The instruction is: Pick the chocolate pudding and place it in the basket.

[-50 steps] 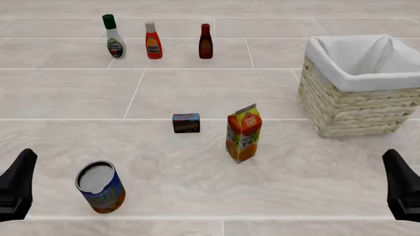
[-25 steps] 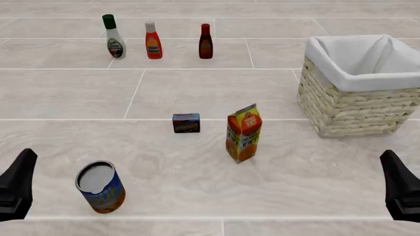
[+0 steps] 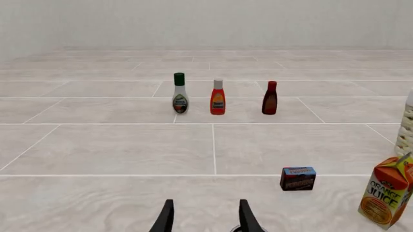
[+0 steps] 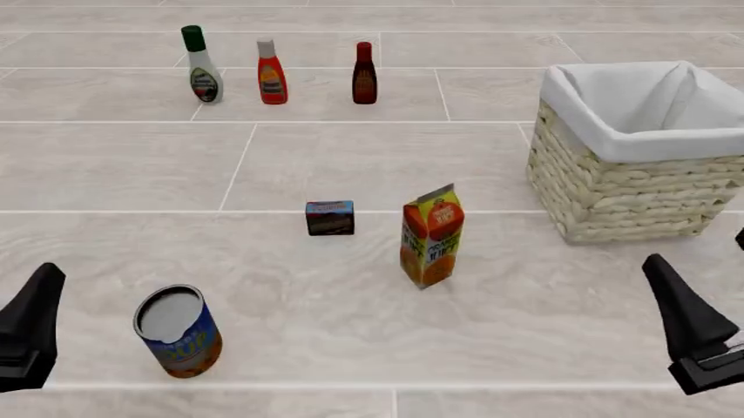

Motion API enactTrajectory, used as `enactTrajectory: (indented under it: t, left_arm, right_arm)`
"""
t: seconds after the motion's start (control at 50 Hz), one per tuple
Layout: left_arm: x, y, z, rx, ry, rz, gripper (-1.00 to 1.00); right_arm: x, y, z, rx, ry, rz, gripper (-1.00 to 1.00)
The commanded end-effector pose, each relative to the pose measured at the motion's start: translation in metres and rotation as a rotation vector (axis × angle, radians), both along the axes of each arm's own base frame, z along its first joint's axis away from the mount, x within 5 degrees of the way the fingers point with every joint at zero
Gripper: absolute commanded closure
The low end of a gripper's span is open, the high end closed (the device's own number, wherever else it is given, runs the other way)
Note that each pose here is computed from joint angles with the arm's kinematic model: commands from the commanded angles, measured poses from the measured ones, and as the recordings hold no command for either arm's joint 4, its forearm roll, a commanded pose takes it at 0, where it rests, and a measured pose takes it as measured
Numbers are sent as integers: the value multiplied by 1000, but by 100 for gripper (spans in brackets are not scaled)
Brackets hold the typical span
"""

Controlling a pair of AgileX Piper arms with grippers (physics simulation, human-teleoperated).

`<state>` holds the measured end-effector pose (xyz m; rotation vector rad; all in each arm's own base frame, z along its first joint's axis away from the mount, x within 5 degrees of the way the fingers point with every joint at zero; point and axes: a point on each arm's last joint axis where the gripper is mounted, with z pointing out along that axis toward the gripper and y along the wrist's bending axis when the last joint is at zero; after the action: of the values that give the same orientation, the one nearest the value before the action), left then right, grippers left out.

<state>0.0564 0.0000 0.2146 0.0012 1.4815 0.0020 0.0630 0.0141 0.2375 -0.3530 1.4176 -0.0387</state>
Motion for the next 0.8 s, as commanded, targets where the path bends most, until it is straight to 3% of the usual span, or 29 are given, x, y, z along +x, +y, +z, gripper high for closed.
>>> enactTrajectory:
  t: [0.02,0.2,0.4,0.54,0.66,0.8]
  left_arm:
    - [0,0,0,-1,3,0,-100]
    - [0,0,0,-1,3,0,-100]
    - [0,0,0,1,-2,0,-100]
    - [0,0,0,0,1,0,-100]
    - [0,0,-1,0,1,0,-100]
    - [0,0,0,1,-1,0,-100]
  right_arm:
    - [18,15,61,-131,-37,104,-100]
    - [50,37,80,-258,-24,182,-100]
    - [83,63,90,-354,32,254,-100]
    - [95,75,97,-399,47,283,-100]
    - [109,85,95,-487,73,300,-100]
    - [120,96,100,-547,101,330,-100]
